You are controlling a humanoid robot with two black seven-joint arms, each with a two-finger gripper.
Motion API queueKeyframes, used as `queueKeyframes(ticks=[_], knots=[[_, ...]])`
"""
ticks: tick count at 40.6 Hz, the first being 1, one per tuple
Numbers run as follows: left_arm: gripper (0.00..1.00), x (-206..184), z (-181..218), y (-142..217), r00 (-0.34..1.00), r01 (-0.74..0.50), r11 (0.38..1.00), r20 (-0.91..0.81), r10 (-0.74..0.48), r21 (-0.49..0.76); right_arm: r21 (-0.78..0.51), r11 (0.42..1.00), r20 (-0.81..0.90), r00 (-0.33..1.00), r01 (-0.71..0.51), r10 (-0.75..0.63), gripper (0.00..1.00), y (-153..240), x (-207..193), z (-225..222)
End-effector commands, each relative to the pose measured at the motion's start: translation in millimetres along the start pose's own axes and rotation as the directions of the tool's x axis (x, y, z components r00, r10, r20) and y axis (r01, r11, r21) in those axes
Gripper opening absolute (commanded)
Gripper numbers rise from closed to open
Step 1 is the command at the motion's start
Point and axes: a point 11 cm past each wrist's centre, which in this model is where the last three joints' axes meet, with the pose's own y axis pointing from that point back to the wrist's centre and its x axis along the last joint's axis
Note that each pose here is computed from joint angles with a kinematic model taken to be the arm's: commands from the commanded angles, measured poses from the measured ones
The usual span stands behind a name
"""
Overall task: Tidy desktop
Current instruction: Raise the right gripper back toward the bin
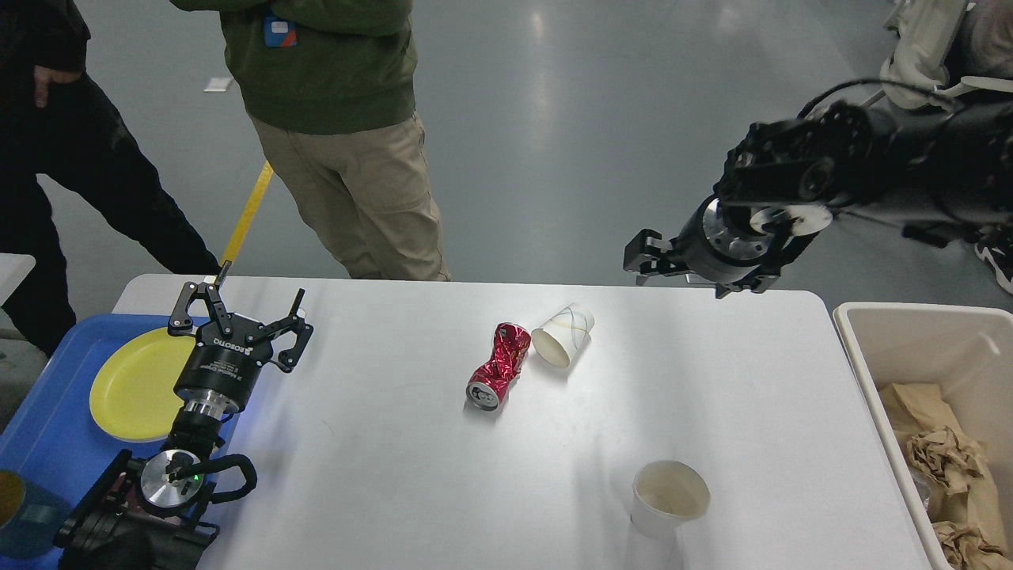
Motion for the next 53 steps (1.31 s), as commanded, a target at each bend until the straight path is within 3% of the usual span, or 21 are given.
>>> queueKeyframes(ticks=[1,11,20,36,53], knots=[[0.96,0,0,0,1.0,0.0,1.0,0.0,0.0,0.0,-0.037,0.99,-0.059,0.988,0.139,-0.141,1.0,57,0,11],[0.96,0,1,0,1.0,0.0,1.0,0.001,0.0,0.0,-0.123,0.978,-0.084,0.98,0.167,-0.178,1.0,129,-20,30],[0.96,0,1,0,1.0,0.0,1.0,0.001,0.0,0.0,-0.104,0.959,-0.082,0.959,0.263,-0.272,1.0,158,-68,40],[0.96,0,1,0,1.0,0.0,1.0,0.001,0.0,0.0,-0.108,0.958,-0.057,0.96,0.267,-0.274,1.0,153,-70,47],[0.96,0,1,0,1.0,0.0,1.0,0.001,0.0,0.0,-0.094,0.927,0.062,0.931,0.363,-0.359,0.96,87,-93,73]])
